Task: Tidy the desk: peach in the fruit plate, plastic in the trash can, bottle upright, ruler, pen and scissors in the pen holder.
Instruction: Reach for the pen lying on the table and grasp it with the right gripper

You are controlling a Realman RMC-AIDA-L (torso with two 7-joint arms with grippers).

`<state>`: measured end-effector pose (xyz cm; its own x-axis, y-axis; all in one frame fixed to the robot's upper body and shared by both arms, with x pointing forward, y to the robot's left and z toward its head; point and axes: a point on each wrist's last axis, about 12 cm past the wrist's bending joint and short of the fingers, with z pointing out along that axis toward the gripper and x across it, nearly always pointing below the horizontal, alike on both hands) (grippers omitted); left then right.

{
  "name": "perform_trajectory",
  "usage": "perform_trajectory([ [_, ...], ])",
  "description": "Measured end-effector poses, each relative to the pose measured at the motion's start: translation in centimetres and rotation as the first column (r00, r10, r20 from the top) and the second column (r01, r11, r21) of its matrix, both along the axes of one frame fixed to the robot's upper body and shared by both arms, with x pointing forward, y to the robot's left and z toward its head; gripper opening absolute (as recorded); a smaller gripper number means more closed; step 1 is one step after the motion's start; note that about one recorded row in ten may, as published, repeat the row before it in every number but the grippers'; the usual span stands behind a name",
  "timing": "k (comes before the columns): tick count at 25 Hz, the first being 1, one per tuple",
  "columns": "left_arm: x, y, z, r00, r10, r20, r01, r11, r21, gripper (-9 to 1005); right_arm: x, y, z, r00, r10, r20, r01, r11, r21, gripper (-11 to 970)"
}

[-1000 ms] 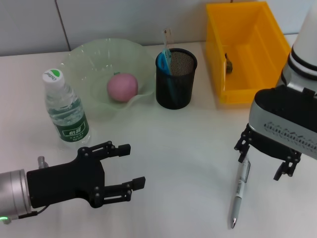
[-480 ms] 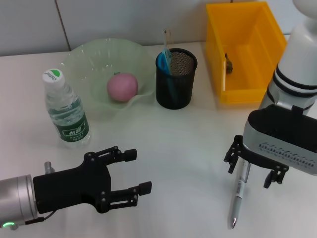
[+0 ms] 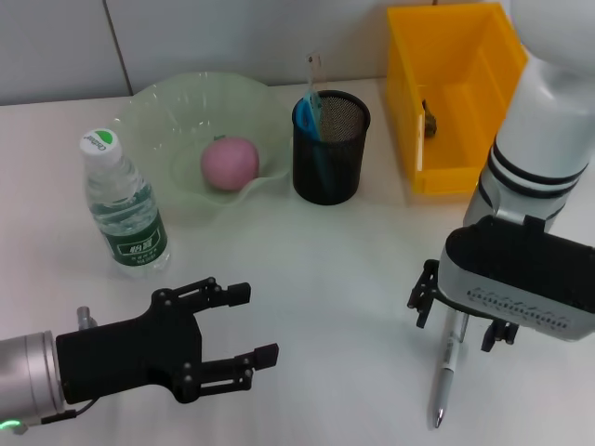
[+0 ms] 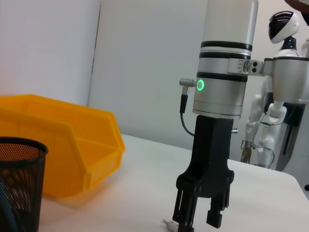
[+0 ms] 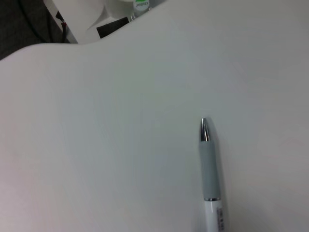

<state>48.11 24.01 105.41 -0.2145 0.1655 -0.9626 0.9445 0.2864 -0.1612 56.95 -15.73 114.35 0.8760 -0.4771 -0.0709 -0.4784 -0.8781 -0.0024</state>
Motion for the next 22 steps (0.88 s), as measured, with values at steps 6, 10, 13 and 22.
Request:
perform_trajectory([
  [6,0.3,0.0,0.1,1.000,0.003,0.007,-0.003,1.000,0.008,809,-0.1,0.1,-0.6,1.000,0.008,0.007,-0.008,1.000,-0.003,701],
  [10,0.3,0.0,0.1,1.000,0.004,0.009,-0.004,1.000,0.010,809,-0.2,0.1,-0.9,1.000,0.010,0.009,-0.010,1.000,-0.002,699],
  [13,0.4,0.0,0.0,1.000,0.009,0.009,-0.009,1.000,0.016,809,-0.3,0.3,-1.1,1.000,0.019,0.013,-0.018,1.000,-0.005,698],
  [22,0.4,-0.1,0.0,1.000,0.007,0.007,-0.007,1.000,0.016,809,-0.5,0.5,-1.3,0.999,0.032,0.019,-0.032,0.999,-0.005,694],
])
